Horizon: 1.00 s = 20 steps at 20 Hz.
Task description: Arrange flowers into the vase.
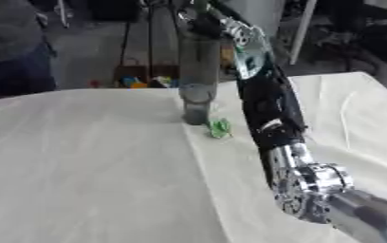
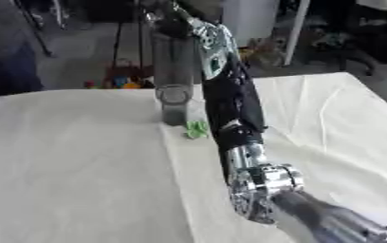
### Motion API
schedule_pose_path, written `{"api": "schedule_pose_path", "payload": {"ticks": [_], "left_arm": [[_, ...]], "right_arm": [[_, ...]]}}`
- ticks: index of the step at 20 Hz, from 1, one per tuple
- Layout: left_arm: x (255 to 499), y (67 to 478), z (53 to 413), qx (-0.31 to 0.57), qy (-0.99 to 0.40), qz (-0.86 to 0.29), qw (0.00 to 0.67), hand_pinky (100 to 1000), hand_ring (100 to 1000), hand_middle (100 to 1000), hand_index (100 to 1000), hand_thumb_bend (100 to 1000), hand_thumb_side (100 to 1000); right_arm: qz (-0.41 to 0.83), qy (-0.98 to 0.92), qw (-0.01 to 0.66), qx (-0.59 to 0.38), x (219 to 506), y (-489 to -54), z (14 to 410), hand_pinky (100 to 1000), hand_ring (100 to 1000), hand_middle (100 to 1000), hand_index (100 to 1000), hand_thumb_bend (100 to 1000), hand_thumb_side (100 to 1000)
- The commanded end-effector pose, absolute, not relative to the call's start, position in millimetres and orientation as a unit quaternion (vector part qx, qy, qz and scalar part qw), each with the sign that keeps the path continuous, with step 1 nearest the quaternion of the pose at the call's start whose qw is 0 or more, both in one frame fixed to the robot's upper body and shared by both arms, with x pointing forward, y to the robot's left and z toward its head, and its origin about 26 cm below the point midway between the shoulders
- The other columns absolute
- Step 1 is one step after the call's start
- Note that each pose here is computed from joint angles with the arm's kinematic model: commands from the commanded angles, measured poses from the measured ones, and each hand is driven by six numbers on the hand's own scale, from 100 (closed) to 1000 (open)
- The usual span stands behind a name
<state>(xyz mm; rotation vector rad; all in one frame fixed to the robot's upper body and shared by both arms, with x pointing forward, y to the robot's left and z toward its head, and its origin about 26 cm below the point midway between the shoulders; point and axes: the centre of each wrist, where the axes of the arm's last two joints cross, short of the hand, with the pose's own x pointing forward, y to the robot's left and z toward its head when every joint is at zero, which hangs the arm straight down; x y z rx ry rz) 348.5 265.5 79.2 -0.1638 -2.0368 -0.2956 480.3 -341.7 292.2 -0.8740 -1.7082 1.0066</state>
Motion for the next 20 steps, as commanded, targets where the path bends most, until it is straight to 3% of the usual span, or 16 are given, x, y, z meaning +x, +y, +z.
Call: {"api": "schedule_pose_path", "payload": {"ticks": [1, 8, 20], "left_arm": [[348.4, 274.7, 88.4, -0.056, -0.853, -0.130, 0.503, 592, 675, 745, 821, 759, 846], [347.6, 276.2, 86.5, -0.055, -0.851, -0.131, 0.506, 592, 676, 745, 821, 759, 847], [345.8, 279.5, 83.5, -0.051, -0.848, -0.131, 0.510, 592, 677, 745, 822, 760, 848]], "right_arm": [[0.434, -0.677, 0.463, -0.373, 475.4, -354.8, 317.9, 1000, 1000, 980, 916, 181, 890], [0.484, -0.631, 0.492, -0.355, 474.1, -365.1, 326.5, 1000, 1000, 1000, 983, 275, 933], [0.541, -0.573, 0.504, -0.354, 471.0, -373.7, 344.4, 1000, 1000, 1000, 996, 354, 940]]}}
